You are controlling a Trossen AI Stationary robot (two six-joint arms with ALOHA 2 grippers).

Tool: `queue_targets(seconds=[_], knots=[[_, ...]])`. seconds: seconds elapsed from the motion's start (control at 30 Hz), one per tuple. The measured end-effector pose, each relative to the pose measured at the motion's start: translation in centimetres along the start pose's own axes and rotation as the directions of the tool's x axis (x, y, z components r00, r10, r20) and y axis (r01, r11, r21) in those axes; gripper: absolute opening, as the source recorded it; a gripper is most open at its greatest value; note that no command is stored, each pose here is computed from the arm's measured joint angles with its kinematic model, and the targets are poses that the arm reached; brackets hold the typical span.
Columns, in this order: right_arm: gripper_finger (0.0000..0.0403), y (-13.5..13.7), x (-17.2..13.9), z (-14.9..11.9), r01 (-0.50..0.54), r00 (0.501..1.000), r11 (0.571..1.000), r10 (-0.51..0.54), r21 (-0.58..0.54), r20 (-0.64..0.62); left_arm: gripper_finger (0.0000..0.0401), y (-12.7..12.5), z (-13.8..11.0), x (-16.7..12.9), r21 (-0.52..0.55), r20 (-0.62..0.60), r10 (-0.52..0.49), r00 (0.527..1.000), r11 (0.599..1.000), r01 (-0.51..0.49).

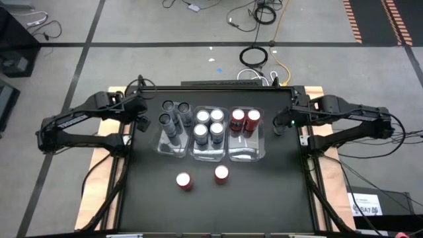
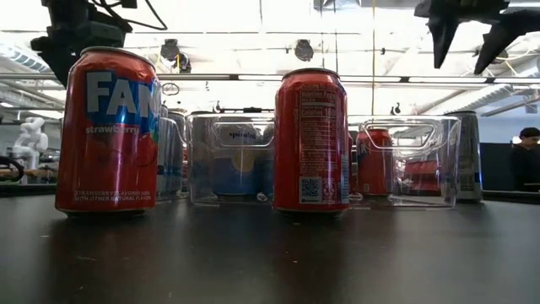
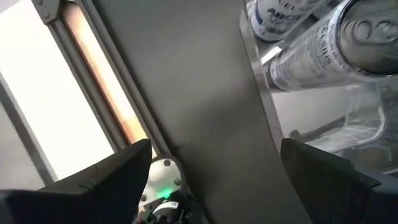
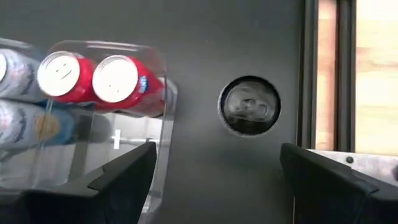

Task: Sort soda cans
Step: Put the white-blue soda can into the left transparent bin

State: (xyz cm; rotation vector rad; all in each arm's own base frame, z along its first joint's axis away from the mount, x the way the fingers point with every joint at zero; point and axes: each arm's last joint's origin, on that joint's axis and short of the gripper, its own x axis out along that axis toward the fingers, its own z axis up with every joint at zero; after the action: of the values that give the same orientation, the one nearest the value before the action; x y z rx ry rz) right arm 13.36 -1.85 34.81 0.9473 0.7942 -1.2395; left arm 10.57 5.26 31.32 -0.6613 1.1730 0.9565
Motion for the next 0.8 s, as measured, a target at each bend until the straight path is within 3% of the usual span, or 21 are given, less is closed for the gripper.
queue_targets(seconds=[0.27, 0.53, 0.8], knots=[[0.0336, -1.1, 3.2, 1.4, 0.135, 0.984, 0.990, -0.131, 0.030, -0.125, 0.0366, 0.0, 0.0, 0.0, -0.031, 0.006, -0.010, 1.000, 0.999, 0.010], [0.0336, -1.1, 7.0, 2.6, 0.080, 0.984, 0.997, -0.080, -0.007, -0.157, 0.0366, -0.3, 0.1, -0.1, -0.061, 0.000, -0.074, 0.997, 0.995, 0.074], [0.0336, -2.2, 9.9, 2.7, 0.108, 0.975, 0.992, -0.118, -0.060, -0.187, 0.0366, -0.6, 0.5, -0.1, -0.118, 0.034, -0.117, 0.993, 0.986, 0.121]])
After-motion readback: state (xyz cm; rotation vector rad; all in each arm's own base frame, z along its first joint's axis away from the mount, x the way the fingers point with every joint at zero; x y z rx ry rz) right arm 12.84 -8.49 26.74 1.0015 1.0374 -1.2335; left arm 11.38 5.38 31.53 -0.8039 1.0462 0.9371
